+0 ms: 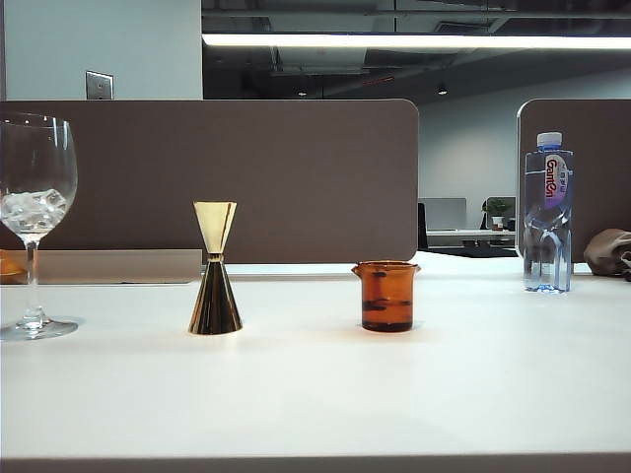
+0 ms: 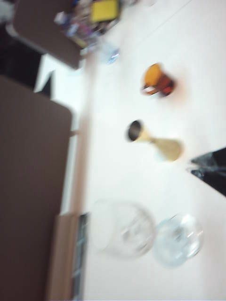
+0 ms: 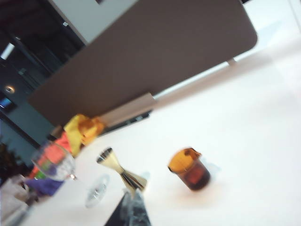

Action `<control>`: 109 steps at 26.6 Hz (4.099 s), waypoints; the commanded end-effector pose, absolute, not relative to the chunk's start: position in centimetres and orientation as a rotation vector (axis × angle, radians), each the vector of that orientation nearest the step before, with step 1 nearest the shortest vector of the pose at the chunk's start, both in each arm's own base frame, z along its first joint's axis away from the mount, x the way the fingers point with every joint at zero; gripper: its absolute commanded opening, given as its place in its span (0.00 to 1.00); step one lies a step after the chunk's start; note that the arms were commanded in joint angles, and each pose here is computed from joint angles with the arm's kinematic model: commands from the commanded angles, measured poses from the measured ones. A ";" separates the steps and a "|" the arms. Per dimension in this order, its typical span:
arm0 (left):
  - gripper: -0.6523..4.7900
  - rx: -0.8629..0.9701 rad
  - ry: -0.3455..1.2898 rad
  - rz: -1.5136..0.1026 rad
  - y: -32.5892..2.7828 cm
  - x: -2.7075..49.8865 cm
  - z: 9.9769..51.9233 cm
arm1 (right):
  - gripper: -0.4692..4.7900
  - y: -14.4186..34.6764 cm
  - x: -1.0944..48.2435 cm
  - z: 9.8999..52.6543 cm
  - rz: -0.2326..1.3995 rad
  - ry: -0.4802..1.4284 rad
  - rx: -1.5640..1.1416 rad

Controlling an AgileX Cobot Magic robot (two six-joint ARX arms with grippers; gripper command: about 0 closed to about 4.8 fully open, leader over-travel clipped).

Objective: Pick up the small amber measuring cup and pour the water in it into the jigger, then pick up the jigger and pour the water in it into the wine glass.

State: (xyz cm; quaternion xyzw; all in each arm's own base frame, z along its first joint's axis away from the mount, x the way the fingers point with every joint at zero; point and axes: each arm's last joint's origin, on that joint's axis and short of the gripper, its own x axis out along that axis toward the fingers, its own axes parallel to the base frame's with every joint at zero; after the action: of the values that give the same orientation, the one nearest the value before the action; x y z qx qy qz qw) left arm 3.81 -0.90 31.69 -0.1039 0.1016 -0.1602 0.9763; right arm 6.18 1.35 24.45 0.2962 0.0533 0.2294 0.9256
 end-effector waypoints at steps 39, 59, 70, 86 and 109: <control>0.12 -0.107 0.384 -0.483 -1.3 5.2 35.0 | 0.15 3.5 17.1 26.8 0.701 0.565 0.506; 0.12 -0.080 0.378 -0.494 -1.5 5.5 34.8 | 0.15 4.8 17.1 21.2 0.715 0.407 0.302; 0.12 -0.080 0.377 -0.492 -1.5 5.5 34.8 | 0.15 4.7 17.8 18.5 0.661 0.388 0.084; 0.12 -0.080 0.377 -0.492 -1.5 5.4 34.8 | 0.28 6.0 21.9 15.4 0.697 0.296 0.086; 0.12 -0.080 0.377 -0.493 -1.5 5.4 34.8 | 0.43 8.2 25.3 15.1 0.782 0.315 0.073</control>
State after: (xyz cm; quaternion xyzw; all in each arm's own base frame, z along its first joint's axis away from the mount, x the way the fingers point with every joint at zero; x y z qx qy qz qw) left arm 5.44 -1.47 34.60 -0.0413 0.1926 -0.2418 0.9501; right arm 25.23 8.12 14.92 0.0381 0.1608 0.3793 0.9104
